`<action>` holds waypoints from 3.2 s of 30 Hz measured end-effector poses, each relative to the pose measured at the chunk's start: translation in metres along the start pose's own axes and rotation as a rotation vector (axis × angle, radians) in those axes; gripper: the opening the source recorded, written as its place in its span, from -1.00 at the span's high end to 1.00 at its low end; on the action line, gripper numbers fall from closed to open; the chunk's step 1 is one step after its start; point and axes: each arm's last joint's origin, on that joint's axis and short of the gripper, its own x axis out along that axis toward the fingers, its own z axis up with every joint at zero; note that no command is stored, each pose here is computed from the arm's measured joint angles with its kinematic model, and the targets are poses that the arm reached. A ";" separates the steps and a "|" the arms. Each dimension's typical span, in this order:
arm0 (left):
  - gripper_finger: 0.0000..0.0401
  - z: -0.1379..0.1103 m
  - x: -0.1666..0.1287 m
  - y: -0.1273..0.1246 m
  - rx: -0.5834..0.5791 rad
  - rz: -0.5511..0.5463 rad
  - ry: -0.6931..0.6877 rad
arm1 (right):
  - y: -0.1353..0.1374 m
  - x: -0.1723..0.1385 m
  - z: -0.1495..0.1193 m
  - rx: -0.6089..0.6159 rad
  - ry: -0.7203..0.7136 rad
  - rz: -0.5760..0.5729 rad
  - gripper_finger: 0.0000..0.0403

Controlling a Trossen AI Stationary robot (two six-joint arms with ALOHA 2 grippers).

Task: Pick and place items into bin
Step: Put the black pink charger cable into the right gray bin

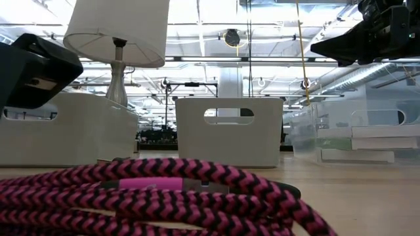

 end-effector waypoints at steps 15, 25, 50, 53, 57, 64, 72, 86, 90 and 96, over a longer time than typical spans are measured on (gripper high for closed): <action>0.81 0.029 -0.048 0.023 -0.003 0.003 -0.112 | 0.000 0.000 0.000 0.005 0.000 0.000 0.98; 0.87 0.075 -0.112 0.105 -0.292 0.332 -0.431 | 0.000 0.000 0.000 0.005 0.000 0.000 0.98; 0.87 0.068 -0.076 0.214 -1.114 0.096 -0.258 | 0.000 0.000 -0.002 -0.017 0.015 0.003 0.98; 0.87 0.065 -0.078 0.218 -1.159 0.086 -0.216 | 0.000 0.000 -0.002 -0.017 0.015 0.003 0.98; 0.87 0.060 -0.080 0.231 -1.194 0.086 -0.174 | 0.000 0.000 -0.001 -0.015 0.013 0.002 0.98; 0.87 0.057 -0.083 0.246 -1.188 0.105 -0.170 | 0.000 0.000 -0.001 -0.006 0.013 0.002 0.98; 0.87 0.057 -0.084 0.251 -1.181 0.108 -0.181 | 0.000 0.000 -0.001 -0.012 0.013 0.002 0.98; 0.81 0.060 -0.084 0.252 -1.175 0.098 -0.215 | 0.000 0.000 -0.001 -0.006 0.013 0.002 0.98; 0.70 0.059 -0.084 0.252 -1.161 0.107 -0.209 | 0.000 0.000 -0.001 -0.006 0.013 0.002 0.98; 0.45 0.059 -0.084 0.252 -1.161 0.110 -0.210 | 0.000 0.000 -0.001 -0.007 0.014 0.002 0.98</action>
